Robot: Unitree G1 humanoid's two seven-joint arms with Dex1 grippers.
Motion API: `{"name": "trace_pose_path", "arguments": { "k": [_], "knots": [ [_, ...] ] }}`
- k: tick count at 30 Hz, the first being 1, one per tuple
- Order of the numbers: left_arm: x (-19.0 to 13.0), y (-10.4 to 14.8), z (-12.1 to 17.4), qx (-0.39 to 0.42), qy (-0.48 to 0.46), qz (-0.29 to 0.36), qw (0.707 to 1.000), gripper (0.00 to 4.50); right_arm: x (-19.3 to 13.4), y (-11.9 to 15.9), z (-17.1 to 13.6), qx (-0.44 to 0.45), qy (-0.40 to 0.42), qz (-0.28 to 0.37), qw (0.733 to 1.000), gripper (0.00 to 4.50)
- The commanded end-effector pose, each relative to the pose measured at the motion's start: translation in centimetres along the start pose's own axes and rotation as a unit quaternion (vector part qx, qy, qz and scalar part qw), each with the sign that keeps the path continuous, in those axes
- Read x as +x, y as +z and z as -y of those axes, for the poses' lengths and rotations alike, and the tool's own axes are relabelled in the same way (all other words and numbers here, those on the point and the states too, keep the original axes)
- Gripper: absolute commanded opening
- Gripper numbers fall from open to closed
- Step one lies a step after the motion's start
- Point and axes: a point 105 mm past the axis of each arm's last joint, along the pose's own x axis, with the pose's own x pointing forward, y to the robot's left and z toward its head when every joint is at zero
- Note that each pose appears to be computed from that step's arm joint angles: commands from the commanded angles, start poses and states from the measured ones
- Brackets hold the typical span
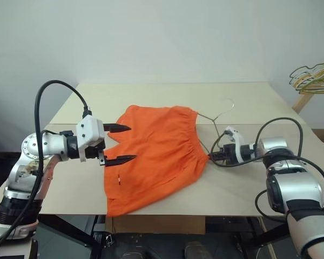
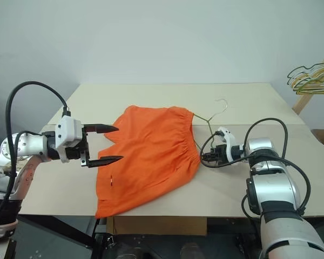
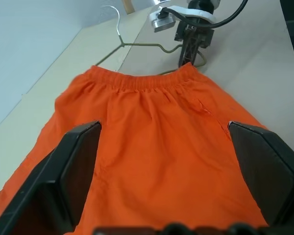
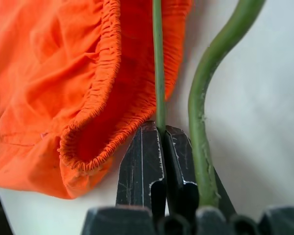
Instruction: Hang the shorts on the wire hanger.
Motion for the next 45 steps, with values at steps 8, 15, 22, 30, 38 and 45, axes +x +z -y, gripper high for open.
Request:
{"name": "trace_pose_path", "arguments": {
  "k": [8, 15, 22, 30, 38, 45],
  "knots": [
    [-0.1, 1.0, -1.3, 0.023, 0.001, 0.007, 1.0, 4.48, -6.5, 9.3, -4.5, -0.333, -0.058, 0.14, 0.931, 0.0],
    [-0.2, 2.1, -4.2, 0.067, 0.014, 0.009, 0.998, 4.48, -8.3, 8.2, -10.1, -0.492, -0.018, 0.083, 0.866, 0.0],
    [-0.8, 4.2, -6.0, 0.118, -0.023, 0.011, 0.993, 4.48, -6.9, 5.7, -11.9, -0.543, -0.01, 0.003, 0.84, 0.0],
    [-1.1, 4.9, -4.8, 0.137, -0.134, -0.007, 0.981, 4.48, -7.1, 5.3, -12.8, -0.529, -0.006, -0.064, 0.846, 0.0],
    [1.0, 4.5, -6.3, 0.169, -0.115, -0.016, 0.979, 4.48, -6.9, 5.5, -13.8, -0.518, 0.002, -0.089, 0.851, 0.0],
    [2.2, 3.8, -6.8, 0.167, -0.152, -0.045, 0.973, 4.48, -6.7, 5.6, -14.2, -0.522, 0.005, -0.097, 0.847, 0.0]
  ]
}}
